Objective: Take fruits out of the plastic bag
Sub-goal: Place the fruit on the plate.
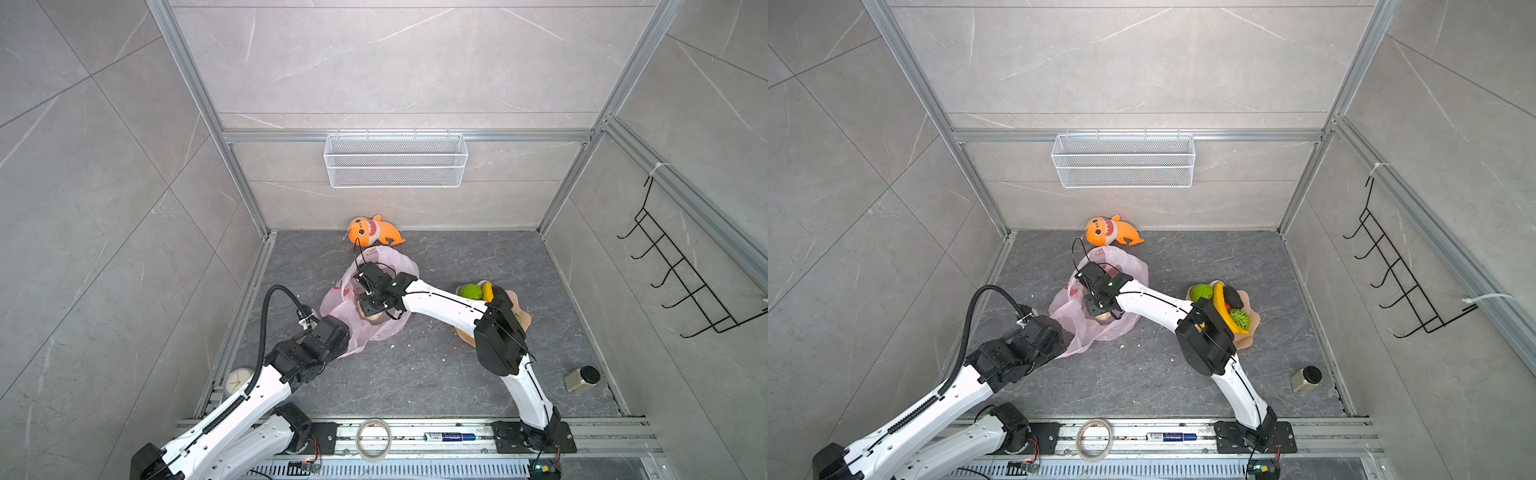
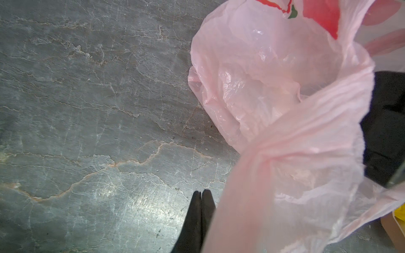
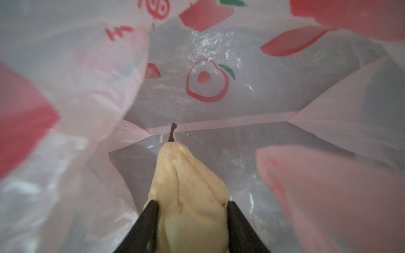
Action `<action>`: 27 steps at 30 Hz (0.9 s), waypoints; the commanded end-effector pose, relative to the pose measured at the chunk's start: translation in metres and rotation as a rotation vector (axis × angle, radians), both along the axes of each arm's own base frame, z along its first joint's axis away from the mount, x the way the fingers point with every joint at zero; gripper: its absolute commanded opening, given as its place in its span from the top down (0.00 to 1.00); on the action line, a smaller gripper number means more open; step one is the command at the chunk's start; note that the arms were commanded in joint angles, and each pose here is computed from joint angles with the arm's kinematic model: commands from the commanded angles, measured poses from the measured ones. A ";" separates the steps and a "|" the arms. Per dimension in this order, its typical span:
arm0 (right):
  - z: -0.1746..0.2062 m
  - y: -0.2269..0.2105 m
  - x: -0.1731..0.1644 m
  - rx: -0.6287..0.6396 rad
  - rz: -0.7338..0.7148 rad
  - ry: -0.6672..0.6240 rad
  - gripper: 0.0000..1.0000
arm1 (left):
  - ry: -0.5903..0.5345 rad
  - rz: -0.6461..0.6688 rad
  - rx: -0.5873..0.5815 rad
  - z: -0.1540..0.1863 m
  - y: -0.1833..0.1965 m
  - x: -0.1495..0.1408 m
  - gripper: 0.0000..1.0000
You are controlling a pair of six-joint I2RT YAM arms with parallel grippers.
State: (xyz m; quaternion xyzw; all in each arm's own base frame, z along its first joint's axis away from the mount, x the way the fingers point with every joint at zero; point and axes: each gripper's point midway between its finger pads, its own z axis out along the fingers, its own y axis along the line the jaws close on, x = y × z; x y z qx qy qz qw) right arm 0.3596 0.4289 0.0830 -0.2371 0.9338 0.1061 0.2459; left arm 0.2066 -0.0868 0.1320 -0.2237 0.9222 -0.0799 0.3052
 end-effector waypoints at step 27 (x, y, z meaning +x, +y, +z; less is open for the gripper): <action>-0.061 -0.008 -0.022 -0.076 0.031 0.163 0.33 | 0.005 0.018 0.015 0.000 0.008 -0.004 1.00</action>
